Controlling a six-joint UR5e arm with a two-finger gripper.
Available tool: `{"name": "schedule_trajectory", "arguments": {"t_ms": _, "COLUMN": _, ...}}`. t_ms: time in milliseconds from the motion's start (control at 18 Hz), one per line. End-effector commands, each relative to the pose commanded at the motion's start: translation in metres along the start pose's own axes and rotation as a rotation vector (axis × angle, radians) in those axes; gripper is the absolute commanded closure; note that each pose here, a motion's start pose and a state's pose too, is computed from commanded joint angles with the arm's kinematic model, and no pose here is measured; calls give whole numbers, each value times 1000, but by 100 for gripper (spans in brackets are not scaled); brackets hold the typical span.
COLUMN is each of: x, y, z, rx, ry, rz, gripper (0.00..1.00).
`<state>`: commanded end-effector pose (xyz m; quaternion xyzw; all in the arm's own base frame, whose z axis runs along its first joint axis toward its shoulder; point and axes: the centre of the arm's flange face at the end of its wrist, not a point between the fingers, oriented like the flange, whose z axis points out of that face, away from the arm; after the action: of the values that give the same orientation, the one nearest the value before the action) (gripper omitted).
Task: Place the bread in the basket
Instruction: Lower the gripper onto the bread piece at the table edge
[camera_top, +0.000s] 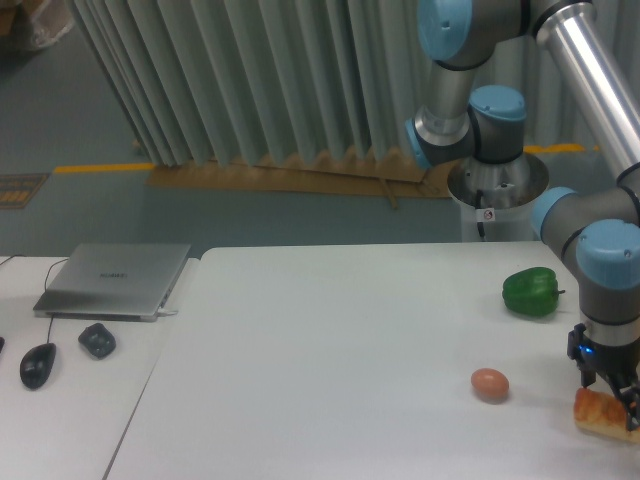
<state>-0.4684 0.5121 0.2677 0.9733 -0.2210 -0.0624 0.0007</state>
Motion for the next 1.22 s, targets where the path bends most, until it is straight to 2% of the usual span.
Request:
{"name": "schedule_trajectory", "arguments": {"t_ms": 333, "x": 6, "y": 0, "z": 3, "rx": -4, "ry": 13, "rz": 10, "gripper": 1}}
{"name": "schedule_trajectory", "arguments": {"t_ms": 389, "x": 6, "y": 1, "z": 1, "rx": -6, "ry": 14, "rz": 5, "gripper": 44}}
{"name": "schedule_trajectory", "arguments": {"t_ms": 444, "x": 9, "y": 1, "z": 2, "rx": -7, "ry": 20, "rz": 3, "gripper": 68}}
{"name": "schedule_trajectory", "arguments": {"t_ms": 556, "x": 11, "y": -1, "z": 4, "rx": -7, "ry": 23, "rz": 0, "gripper": 79}}
{"name": "schedule_trajectory", "arguments": {"t_ms": 611, "x": 11, "y": -1, "z": 3, "rx": -7, "ry": 22, "rz": -2, "gripper": 82}}
{"name": "schedule_trajectory", "arguments": {"t_ms": 778, "x": 12, "y": -2, "z": 2, "rx": -7, "ry": 20, "rz": -6, "gripper": 82}}
{"name": "schedule_trajectory", "arguments": {"t_ms": 944, "x": 16, "y": 1, "z": -19, "rx": 8, "ry": 2, "rz": -34, "gripper": 82}}
{"name": "schedule_trajectory", "arguments": {"t_ms": 1222, "x": 25, "y": 35, "z": -62, "rx": 37, "ry": 64, "rz": -77, "gripper": 80}}
